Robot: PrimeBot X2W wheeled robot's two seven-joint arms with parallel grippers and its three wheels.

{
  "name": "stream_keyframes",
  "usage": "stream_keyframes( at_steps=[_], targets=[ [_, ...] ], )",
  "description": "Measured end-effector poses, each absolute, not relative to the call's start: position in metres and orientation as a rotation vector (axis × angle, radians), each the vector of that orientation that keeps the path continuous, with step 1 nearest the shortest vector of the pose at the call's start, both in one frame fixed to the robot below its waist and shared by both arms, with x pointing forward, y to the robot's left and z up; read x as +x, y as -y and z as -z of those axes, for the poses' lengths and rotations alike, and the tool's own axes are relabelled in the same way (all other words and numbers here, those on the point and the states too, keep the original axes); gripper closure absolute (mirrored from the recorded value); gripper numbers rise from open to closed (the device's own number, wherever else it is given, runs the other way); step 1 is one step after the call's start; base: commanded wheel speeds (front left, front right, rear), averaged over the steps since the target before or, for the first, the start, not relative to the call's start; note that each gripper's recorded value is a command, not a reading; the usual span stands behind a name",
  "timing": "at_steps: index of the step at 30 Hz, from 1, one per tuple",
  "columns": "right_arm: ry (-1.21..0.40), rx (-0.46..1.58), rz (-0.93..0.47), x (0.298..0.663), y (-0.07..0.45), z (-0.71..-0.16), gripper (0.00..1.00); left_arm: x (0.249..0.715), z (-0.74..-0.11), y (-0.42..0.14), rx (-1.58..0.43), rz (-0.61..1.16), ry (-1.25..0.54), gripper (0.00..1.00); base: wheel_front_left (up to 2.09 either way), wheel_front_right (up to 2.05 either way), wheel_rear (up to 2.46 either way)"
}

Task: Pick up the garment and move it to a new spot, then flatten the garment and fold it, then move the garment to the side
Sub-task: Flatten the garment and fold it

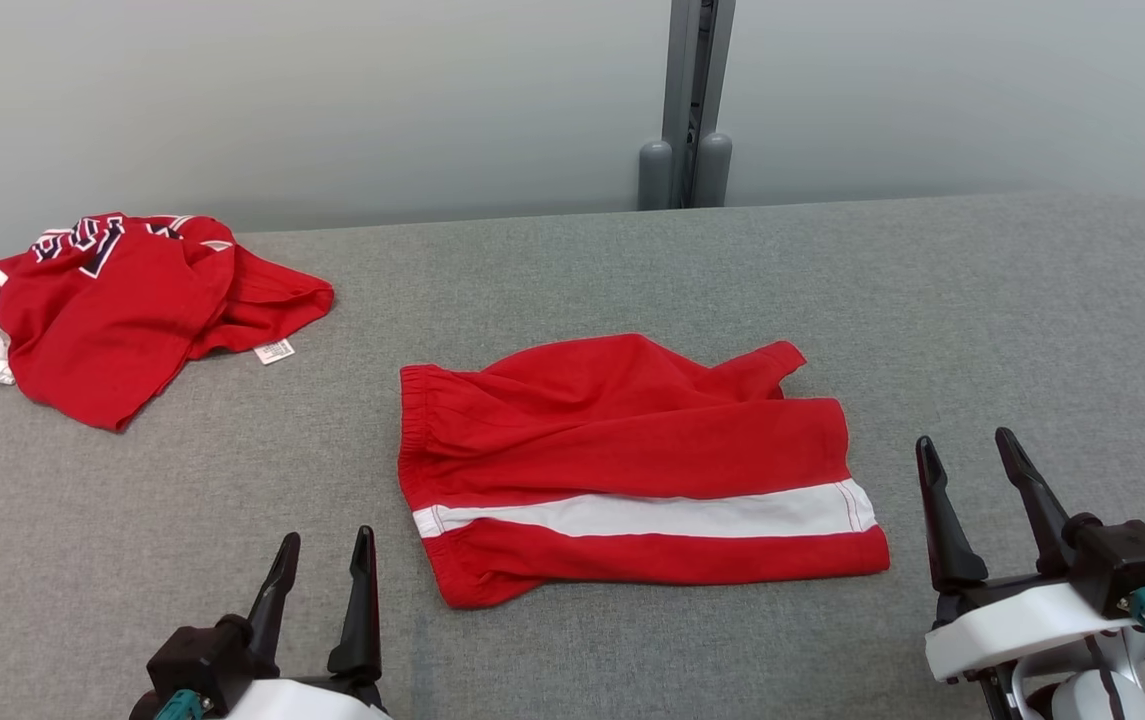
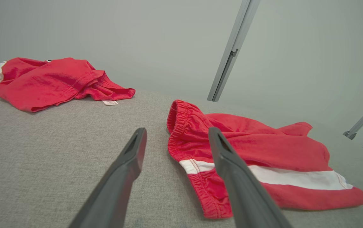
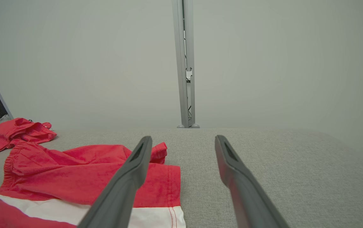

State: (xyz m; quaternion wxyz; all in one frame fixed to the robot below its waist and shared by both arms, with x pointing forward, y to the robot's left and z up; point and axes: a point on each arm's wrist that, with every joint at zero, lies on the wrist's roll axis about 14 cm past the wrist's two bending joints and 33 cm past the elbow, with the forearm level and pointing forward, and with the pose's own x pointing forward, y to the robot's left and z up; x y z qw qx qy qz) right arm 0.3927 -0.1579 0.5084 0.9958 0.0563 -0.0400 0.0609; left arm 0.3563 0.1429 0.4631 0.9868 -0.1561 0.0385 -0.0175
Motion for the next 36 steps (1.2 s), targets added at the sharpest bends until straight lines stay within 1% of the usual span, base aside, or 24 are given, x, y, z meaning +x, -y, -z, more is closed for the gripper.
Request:
stream_keyframes(
  at_steps=[13, 18, 23, 26, 31, 36],
  targets=[
    [0.07, 0.116, -0.114, 0.391, 0.16, -0.505, 0.0, 0.353, -0.458, -0.141, -0.298, 0.045, -0.096, 0.0, 0.0, 0.0, 0.0],
    [0.068, 0.11, -0.111, 0.391, 0.161, -0.505, 0.0, 0.346, -0.434, -0.122, -0.291, 0.115, -0.226, 0.0, 0.0, 0.0, 0.0],
    [0.056, 0.11, -0.119, 0.392, 0.159, -0.5, 0.0, 0.358, -0.423, -0.099, -0.295, 0.212, -0.373, 0.0, 0.0, 0.0, 0.0],
    [0.046, 0.11, -0.118, 0.392, 0.159, -0.497, 0.0, 0.371, -0.426, -0.097, -0.291, 0.232, -0.412, 0.0, 0.0, 0.0, 0.0],
    [0.031, 0.11, -0.114, 0.394, 0.16, -0.492, 0.0, 0.381, -0.41, -0.097, -0.297, 0.24, -0.538, 0.0, 0.0, 0.0, 0.0],
    [0.024, 0.109, -0.106, 0.398, 0.163, -0.489, 0.0, 0.394, -0.399, -0.099, -0.293, 0.228, -0.602, 0.0, 0.0, 0.0, 0.0]
  ],
)
